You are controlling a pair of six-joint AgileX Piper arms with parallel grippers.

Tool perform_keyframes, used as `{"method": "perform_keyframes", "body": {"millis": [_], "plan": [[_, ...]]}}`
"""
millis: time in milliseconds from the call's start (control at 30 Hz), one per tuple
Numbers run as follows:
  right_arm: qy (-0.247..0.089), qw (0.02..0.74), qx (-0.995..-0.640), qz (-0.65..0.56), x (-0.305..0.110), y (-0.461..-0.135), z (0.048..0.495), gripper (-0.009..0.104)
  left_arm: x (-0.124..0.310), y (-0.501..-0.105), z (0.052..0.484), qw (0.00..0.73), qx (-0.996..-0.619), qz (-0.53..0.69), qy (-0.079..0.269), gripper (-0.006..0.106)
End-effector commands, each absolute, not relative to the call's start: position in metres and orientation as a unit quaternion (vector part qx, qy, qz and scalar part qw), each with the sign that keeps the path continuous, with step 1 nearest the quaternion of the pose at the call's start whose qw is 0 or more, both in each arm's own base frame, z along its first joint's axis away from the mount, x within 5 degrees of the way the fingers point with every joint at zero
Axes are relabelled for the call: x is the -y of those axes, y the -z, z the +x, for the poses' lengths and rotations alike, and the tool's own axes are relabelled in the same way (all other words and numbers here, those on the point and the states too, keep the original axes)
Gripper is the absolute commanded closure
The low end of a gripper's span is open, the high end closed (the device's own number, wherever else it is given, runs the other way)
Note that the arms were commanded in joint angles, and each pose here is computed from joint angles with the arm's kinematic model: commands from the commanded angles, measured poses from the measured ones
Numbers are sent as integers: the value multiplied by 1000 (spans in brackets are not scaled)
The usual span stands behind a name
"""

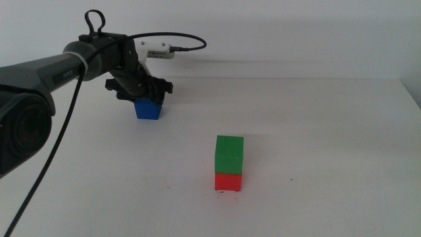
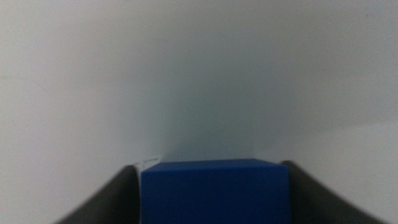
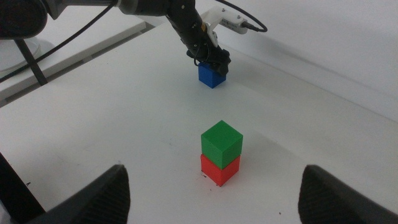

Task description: Stack red cubes first, then green, then blue cubes in a specific spot.

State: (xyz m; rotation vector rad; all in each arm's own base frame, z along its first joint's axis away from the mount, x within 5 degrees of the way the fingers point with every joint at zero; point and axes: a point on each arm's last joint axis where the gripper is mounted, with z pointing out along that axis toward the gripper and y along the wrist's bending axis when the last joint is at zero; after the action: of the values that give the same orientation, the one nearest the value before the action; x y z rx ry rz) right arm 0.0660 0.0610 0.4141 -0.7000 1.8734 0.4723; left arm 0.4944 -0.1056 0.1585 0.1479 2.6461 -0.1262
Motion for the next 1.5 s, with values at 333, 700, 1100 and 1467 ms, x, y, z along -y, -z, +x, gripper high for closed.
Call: {"method": "perform_keyframes", "body": {"millis": [333, 700, 1100, 1467], "plan": [[-198, 520, -777, -295, -61, -414, 66, 10, 102, -260, 441, 274, -958, 73, 51, 102], [-198, 520, -777, -295, -61, -414, 66, 10, 181, -340, 298, 312, -947, 9, 74, 102], [-198, 520, -777, -295, -61, -414, 66, 10, 250, -313, 284, 291, -953, 27, 75, 102], [-198, 520, -777, -295, -61, -414, 66, 10, 267, -282, 298, 282, -956, 23, 82, 102]]}}
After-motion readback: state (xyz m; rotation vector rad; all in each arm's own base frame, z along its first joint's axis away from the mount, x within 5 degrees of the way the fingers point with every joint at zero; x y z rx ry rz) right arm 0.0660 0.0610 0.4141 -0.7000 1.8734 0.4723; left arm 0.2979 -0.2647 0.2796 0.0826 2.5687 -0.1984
